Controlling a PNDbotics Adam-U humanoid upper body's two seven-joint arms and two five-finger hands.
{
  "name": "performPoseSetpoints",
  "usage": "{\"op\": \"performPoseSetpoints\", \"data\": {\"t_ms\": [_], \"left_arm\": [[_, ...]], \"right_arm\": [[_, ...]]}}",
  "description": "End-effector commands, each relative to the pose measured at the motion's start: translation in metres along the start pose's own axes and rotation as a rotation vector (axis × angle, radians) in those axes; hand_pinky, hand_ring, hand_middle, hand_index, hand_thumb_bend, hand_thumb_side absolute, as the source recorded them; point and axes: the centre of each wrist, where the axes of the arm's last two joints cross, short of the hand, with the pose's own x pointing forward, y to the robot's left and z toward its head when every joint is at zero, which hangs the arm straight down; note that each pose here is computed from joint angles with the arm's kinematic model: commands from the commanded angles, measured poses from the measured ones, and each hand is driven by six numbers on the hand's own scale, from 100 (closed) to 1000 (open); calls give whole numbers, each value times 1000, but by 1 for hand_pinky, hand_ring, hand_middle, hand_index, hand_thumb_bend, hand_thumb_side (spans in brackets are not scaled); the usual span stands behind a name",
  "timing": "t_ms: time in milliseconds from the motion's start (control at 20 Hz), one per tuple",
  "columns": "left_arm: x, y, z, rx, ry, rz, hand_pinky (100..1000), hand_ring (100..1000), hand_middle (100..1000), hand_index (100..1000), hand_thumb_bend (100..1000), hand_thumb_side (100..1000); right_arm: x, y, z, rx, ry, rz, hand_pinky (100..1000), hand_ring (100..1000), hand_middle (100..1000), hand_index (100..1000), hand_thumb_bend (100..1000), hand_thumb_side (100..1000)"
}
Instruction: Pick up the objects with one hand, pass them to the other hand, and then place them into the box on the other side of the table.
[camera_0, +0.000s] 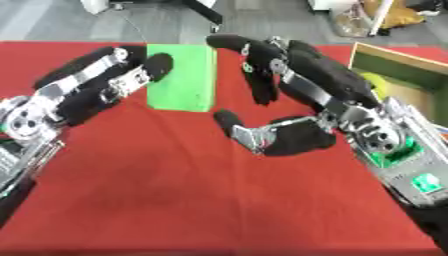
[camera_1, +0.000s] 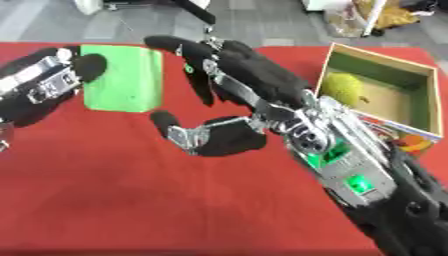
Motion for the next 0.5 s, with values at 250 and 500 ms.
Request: {"op": "performPoseSetpoints", "data": {"t_ms": [250, 500], "left_arm": [[12, 8, -1, 21, -37, -9, 793, 546, 520, 682, 176, 798], [14, 5, -4, -7, -47, 4, 793, 546, 520, 681, 176, 802]], "right_arm": [[1, -3, 1, 7, 1, 5, 254, 376, 227, 981, 198, 506], [4, -1, -1, -42, 24, -5, 241, 367, 217, 973, 200, 484]]}}
